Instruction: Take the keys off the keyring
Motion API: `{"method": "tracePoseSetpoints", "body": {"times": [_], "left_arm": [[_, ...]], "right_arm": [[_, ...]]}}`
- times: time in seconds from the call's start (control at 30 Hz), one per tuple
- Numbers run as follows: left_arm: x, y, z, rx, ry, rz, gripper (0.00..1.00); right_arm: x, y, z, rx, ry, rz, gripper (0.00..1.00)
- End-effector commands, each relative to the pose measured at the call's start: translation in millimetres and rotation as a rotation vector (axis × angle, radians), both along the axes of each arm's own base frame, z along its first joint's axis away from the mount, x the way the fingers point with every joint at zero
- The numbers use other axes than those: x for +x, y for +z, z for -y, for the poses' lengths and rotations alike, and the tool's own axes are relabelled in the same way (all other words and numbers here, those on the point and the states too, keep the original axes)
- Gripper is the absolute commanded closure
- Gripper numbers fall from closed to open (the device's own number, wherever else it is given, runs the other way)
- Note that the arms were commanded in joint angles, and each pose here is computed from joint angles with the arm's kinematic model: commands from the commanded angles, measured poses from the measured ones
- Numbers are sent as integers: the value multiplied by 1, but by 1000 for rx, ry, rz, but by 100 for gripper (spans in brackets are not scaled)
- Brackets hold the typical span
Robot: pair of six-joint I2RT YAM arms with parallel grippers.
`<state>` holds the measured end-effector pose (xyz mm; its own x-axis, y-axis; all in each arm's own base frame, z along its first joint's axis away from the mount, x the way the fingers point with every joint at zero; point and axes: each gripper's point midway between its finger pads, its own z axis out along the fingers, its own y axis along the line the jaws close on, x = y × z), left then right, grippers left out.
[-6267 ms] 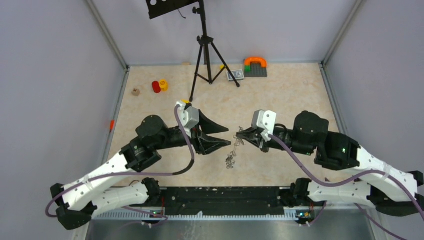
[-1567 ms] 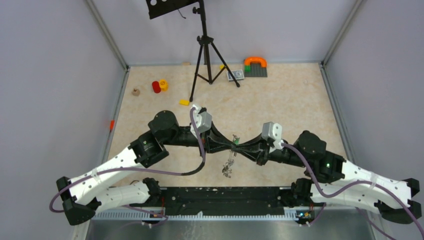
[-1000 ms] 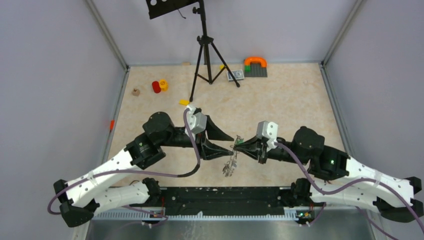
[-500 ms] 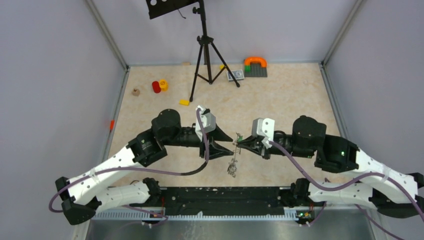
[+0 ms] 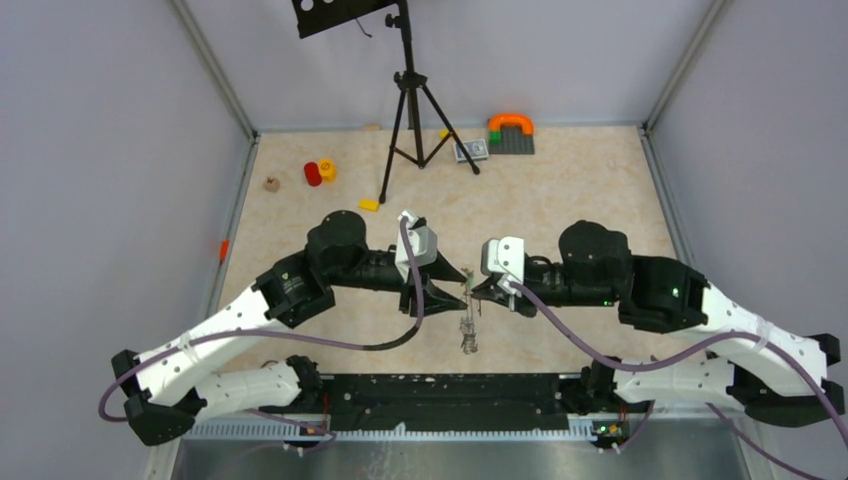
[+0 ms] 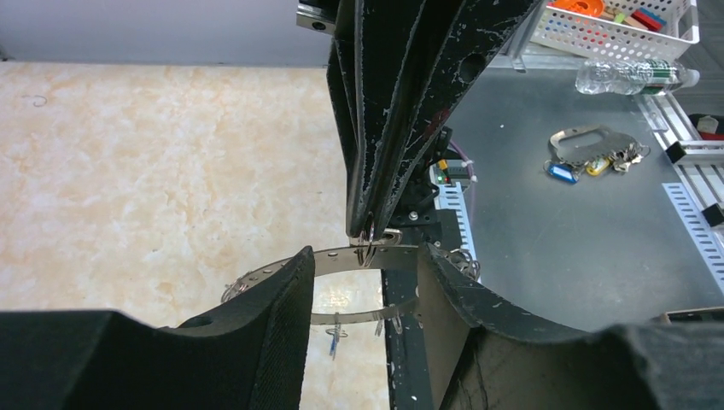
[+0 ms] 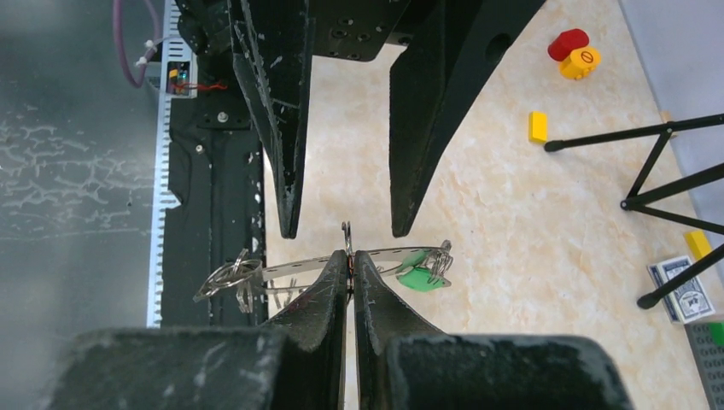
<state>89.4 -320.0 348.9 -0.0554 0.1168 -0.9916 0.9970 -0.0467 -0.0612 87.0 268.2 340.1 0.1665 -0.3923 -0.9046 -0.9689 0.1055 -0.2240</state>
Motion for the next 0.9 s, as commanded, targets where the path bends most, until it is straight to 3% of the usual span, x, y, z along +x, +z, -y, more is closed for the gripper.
{"method": "tracePoseSetpoints", "body": {"times": [0.0, 0.43, 0.73, 0.8, 0.87], "left_arm": [[-6, 12, 0, -11, -48, 33, 51], [-3, 8, 5, 30, -66, 40, 58], [-5, -2, 6, 77, -89, 19, 85], [-5, -4, 5, 86, -93, 14, 86], [-6, -6, 5, 98, -96, 10, 79]], "right_arm": [[0, 33, -4, 75, 12, 40, 100], [0, 24, -10, 21, 20, 13, 100], [1, 27, -10, 27, 16, 19, 100], [1, 27, -10, 27, 15, 21, 100], [2, 27, -10, 24, 14, 22, 100]]}}
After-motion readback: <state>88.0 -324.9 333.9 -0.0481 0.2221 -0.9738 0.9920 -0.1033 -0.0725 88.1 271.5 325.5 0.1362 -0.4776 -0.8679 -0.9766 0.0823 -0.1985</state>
